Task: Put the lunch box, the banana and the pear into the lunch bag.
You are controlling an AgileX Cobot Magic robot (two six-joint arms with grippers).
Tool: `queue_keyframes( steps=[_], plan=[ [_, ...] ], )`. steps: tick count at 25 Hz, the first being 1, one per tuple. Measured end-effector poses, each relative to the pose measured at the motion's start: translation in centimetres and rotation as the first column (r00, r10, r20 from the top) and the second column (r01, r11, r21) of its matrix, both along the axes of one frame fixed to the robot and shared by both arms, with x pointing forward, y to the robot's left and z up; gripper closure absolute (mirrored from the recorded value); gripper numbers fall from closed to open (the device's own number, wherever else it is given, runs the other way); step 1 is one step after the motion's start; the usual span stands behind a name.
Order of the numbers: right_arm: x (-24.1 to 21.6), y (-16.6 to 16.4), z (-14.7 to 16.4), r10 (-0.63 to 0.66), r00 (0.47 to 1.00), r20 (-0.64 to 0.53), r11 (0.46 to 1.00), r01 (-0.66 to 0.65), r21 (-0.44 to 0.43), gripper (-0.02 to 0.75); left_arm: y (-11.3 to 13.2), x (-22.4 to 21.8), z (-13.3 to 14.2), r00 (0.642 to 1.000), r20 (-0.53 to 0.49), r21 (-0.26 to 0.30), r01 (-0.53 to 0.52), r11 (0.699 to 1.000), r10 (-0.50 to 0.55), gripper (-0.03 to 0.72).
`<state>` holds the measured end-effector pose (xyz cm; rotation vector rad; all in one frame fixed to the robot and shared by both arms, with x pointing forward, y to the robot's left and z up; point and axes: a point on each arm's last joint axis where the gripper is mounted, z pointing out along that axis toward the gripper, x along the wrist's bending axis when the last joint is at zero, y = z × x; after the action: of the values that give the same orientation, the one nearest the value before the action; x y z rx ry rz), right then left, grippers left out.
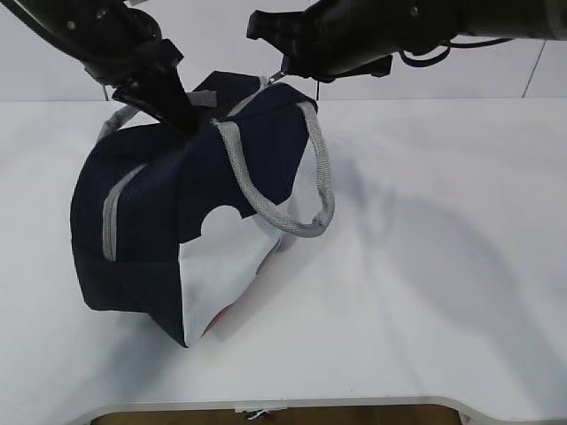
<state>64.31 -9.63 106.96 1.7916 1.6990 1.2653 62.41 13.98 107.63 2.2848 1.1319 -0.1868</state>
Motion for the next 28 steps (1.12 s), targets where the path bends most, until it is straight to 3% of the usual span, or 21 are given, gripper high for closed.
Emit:
queue_keyframes(
  steps=[3,7,20,28],
  plan=[
    [0.1,0.1,-0.4,0.000,1.000,-0.007,1.000,0.000,-0.004,0.725,0.0,0.0,0.0,1.000,0.002,0.007,0.001,1.000,-0.001,0.689],
    [0.2,0.2,-0.6,0.003,1.000,-0.004,1.000,-0.003,-0.001,0.725,0.1,0.0,-0.1,1.000,0.005,0.013,0.004,1.000,-0.004,0.694],
    [0.8,0.4,1.2,0.018,0.997,0.076,1.000,-0.018,0.004,0.725,1.0,-2.1,4.5,0.982,0.174,0.033,0.072,0.997,-0.077,0.697],
    [1.7,0.2,-0.4,0.017,0.998,0.064,0.999,-0.015,-0.035,0.725,1.3,-3.2,6.3,0.969,0.231,0.035,0.082,0.996,-0.088,0.697]
  ],
)
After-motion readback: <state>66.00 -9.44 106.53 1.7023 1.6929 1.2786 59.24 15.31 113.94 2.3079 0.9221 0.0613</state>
